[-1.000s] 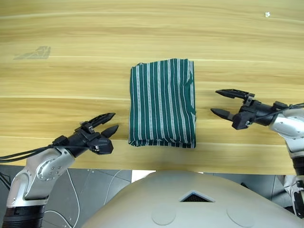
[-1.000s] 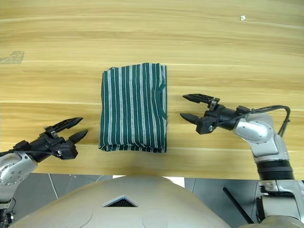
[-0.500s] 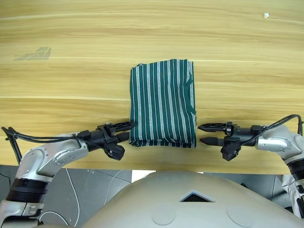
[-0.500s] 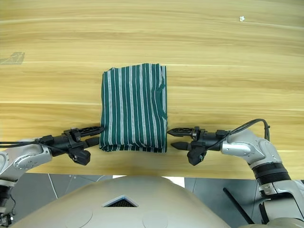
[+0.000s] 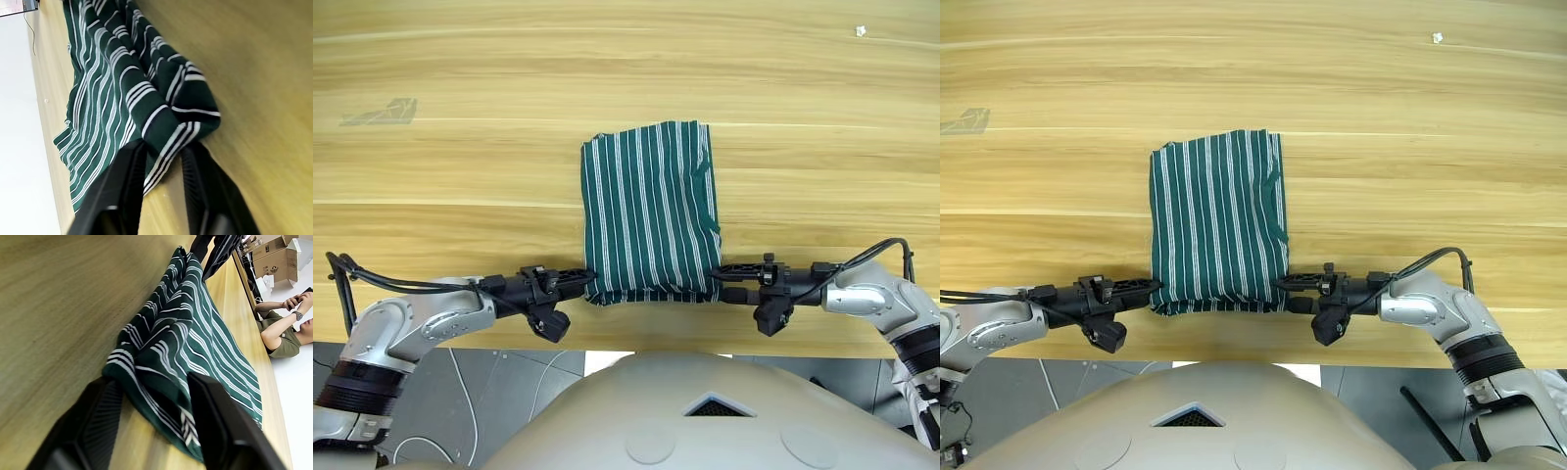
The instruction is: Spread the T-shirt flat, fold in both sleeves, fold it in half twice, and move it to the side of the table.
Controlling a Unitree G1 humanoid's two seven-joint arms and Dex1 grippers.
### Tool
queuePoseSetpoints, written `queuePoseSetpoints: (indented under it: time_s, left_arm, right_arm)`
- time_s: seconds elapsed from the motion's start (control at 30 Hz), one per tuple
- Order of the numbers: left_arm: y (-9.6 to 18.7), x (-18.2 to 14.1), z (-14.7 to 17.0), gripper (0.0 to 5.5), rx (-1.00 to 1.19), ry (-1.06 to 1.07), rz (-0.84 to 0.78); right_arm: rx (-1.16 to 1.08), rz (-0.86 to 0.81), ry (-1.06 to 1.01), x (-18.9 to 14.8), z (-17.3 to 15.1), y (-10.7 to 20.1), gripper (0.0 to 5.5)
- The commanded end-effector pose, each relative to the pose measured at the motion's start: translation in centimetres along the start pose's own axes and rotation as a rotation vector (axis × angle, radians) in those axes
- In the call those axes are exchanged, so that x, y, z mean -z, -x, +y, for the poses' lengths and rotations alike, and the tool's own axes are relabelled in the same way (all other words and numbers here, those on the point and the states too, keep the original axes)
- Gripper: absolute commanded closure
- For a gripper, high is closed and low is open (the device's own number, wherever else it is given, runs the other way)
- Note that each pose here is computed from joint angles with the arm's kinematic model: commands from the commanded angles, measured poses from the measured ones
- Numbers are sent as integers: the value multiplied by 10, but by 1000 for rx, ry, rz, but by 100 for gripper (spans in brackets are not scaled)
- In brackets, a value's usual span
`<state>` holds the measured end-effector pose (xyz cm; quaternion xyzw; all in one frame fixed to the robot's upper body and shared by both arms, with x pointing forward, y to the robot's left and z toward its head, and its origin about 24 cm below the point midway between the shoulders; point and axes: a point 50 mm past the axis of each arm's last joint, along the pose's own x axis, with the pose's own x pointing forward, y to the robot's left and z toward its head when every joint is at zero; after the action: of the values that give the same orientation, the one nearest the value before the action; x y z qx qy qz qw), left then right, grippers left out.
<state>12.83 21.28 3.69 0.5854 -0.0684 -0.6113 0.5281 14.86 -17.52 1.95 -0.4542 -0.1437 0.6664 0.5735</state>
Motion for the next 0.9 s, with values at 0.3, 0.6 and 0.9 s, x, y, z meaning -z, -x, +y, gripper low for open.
queuePoseSetpoints:
  time_s: [0.3, 0.6, 0.9]
  left_arm:
    - [-9, -2, -27, 550, 118, 129, 0]
    - [15, -11, 15, 550, -146, 659, -112]
    - [57, -37, 60, 550, -166, 978, -326]
  right_arm:
    - [3, 24, -216, 3, 0, -3, 538]
    - [18, -128, -956, -12, -47, 38, 548]
    - [-41, -317, -1225, -32, -62, 69, 548]
